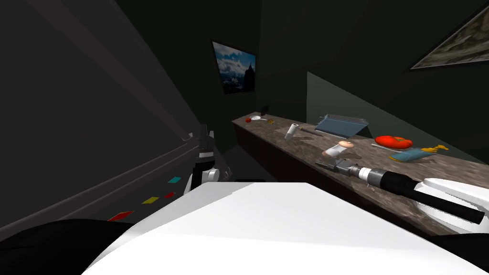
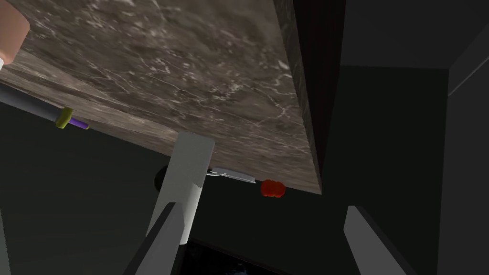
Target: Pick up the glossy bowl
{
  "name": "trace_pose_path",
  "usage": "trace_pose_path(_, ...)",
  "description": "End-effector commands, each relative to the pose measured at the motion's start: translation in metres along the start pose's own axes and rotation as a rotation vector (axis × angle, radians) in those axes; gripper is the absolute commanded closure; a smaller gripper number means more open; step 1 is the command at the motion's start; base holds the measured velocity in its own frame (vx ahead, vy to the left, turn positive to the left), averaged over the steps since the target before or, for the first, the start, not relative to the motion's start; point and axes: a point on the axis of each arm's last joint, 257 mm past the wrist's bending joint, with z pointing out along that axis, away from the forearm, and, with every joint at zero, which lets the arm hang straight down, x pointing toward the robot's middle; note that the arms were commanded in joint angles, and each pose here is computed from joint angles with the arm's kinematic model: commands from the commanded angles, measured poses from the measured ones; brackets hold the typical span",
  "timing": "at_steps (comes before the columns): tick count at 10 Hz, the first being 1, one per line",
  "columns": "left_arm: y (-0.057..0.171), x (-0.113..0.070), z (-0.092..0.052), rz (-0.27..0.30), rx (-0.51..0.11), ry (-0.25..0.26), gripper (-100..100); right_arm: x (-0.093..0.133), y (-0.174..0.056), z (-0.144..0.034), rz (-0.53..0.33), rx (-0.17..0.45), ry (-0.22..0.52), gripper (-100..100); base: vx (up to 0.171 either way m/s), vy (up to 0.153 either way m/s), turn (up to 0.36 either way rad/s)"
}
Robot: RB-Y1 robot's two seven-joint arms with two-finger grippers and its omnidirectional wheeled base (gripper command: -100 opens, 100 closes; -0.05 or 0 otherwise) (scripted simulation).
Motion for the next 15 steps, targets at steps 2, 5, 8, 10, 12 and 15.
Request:
trace_pose_path(2, 0.0, 0.0, 0.0, 0.0, 0.0, 0.0, 0, 0.024, -0.033, -0.019, -0.118, 0.017, 0.134, -100, 0.002, -0.019, -0.104)
trace_pose_path(5, 0.0, 0.0, 0.0, 0.0, 0.0, 0.0, 0, 0.032, -0.05, -0.03, -0.189, 0.017, 0.205, -100, -0.004, -0.025, -0.067)
trace_pose_path(8, 0.0, 0.0, 0.0, 0.0, 0.0, 0.0, 0, 0.054, -0.086, -0.061, -0.319, 0.021, 0.369, -100, -0.029, -0.057, -0.169)
trace_pose_path(10, 0.0, 0.0, 0.0, 0.0, 0.0, 0.0, 0, 0.063, -0.096, -0.073, -0.364, 0.015, 0.428, -100, -0.029, -0.064, -0.072)
trace_pose_path(12, 0.0, 0.0, 0.0, 0.0, 0.0, 0.0, 0, 0.07, -0.103, -0.083, -0.395, 0.012, 0.474, -100, -0.017, -0.05, -0.086)
trace_pose_path(15, 0.0, 0.0, 0.0, 0.0, 0.0, 0.0, 0, 0.088, -0.119, -0.108, -0.461, -0.005, 0.587, -100, -0.04, -0.091, -0.151)
